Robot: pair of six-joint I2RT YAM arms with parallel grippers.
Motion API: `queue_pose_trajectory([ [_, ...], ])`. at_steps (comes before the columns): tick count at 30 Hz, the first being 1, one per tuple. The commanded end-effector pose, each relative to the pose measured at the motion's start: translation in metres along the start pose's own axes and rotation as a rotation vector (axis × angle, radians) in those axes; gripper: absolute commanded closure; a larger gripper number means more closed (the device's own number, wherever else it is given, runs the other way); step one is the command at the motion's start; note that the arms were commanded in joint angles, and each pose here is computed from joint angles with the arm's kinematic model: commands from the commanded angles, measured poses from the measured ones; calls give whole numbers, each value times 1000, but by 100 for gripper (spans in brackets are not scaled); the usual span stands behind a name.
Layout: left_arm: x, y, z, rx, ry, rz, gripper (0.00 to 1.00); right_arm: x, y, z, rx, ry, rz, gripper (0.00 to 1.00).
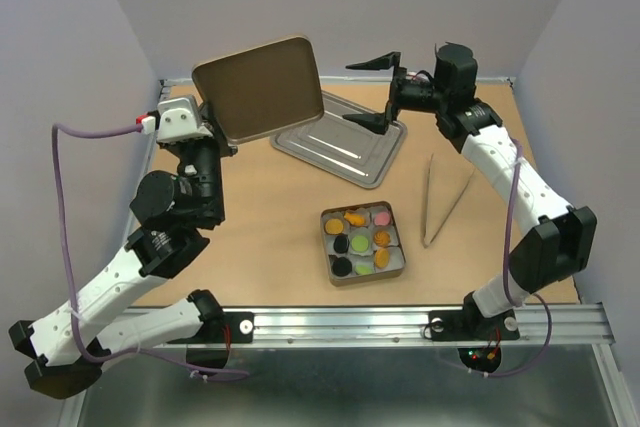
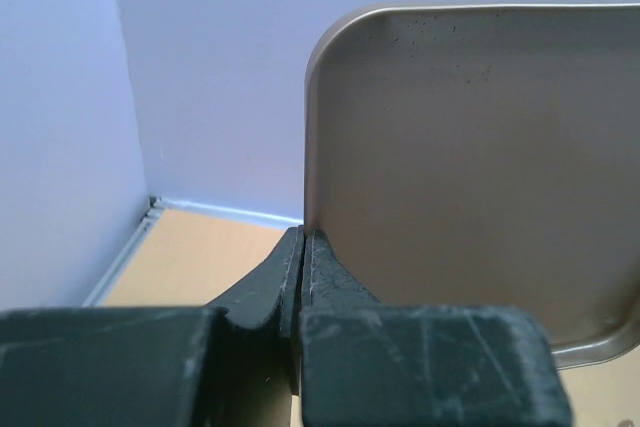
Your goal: Pack the cookies
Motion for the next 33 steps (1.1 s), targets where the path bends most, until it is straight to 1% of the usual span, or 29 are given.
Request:
queue_pose_trajectory([
  [1,-16,-2,-1,51,4,-118,100,19,-9,42,-112,11,19,0],
  [2,-14,-2,-1,58,-14,-125,100,16,-18,41,-103,-7,26,0],
  [6,-10,-1,5,28,-65,-140,100,24,-31,49,-103,0,72,0],
  [8,-12,0,9,17,-77,-162,100,31,-34,53,-107,8,93,0],
  [13,-9,-1,12,18,-174,-171,100,43,-45,50,-88,7,147,0],
  [19,-17,0,16,-3,-206,-214,100,51,-58,35,-41,3,213,0],
  [21,-25,0,18,-16,-208,-239,100,51,-58,22,-10,-5,231,0],
  [25,-33,0,18,-10,-214,-263,100,52,-56,8,20,-28,236,1],
  [28,-31,0,17,-2,-220,-264,100,54,-61,9,17,-19,243,7],
  [29,-29,-1,16,-1,-214,-264,100,55,-67,11,16,-13,253,12],
  [33,-22,-3,12,7,-200,-251,100,62,-79,17,7,3,277,21],
])
Point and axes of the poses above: each gripper's point midway between its finger pads, its own y axis back along the fingers, its own z axis along the line the jaws close on, x = y × z, the point moved 10 cm from there along y, back along the fingers, and after that the axes turned 12 degrees about y, right-handed, at the moved point
